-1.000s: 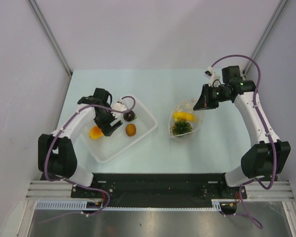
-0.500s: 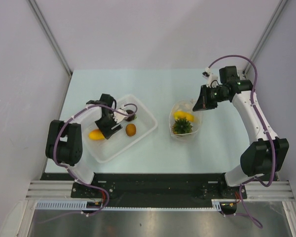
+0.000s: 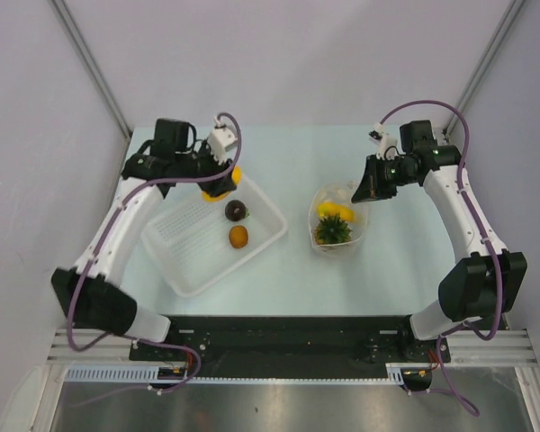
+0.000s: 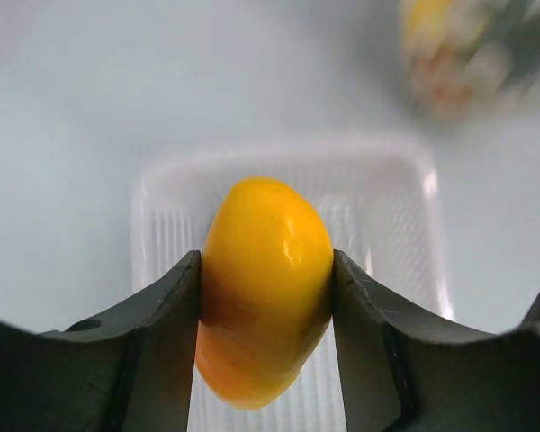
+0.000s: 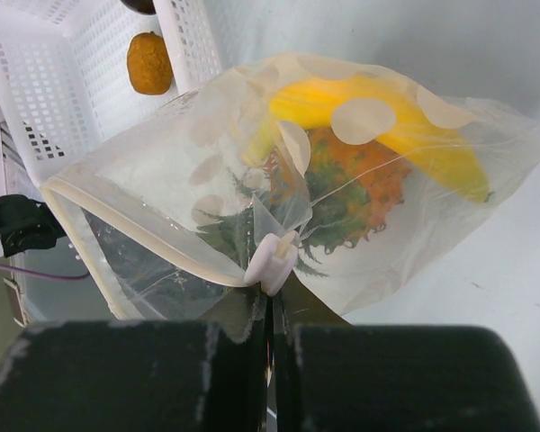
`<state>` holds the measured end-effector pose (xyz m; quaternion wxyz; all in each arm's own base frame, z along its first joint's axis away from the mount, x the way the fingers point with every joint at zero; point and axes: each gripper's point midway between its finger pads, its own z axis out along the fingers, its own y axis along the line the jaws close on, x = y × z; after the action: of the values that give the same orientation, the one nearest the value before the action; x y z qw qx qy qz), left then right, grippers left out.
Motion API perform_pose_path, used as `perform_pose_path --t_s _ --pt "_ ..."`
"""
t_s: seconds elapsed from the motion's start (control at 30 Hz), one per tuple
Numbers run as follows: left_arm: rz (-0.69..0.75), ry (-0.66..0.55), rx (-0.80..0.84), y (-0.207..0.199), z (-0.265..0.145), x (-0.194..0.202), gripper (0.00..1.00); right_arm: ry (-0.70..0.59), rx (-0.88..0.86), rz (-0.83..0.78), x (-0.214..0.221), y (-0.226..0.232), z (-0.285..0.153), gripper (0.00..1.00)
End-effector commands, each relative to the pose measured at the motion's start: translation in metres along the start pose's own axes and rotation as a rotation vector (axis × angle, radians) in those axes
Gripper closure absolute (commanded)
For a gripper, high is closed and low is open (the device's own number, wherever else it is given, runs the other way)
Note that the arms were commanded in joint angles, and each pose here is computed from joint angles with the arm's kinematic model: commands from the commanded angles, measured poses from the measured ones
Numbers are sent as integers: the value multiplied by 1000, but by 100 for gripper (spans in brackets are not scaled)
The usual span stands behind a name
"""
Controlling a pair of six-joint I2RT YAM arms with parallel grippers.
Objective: Place the food in the zip-top bag and seal the zipper
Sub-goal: Pick up the fake fruit from the bin, then place the fake fruit in the zipper food storage bag.
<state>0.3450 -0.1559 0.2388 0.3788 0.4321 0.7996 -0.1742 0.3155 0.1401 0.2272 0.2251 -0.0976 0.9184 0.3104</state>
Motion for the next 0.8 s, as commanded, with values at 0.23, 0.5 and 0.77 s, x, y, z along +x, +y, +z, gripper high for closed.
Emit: perform_pose_path --t_s 0.23,0.5,0.77 --pt "331 -906 372 -183 -69 -217 77 -64 89 36 -27 -24 -4 100" --pt "396 -1026 400 -228 -14 -252 71 -95 117 34 -42 -28 -6 100" --pt "402 -1064 400 -233 43 -258 65 -127 123 15 -50 -23 -14 100"
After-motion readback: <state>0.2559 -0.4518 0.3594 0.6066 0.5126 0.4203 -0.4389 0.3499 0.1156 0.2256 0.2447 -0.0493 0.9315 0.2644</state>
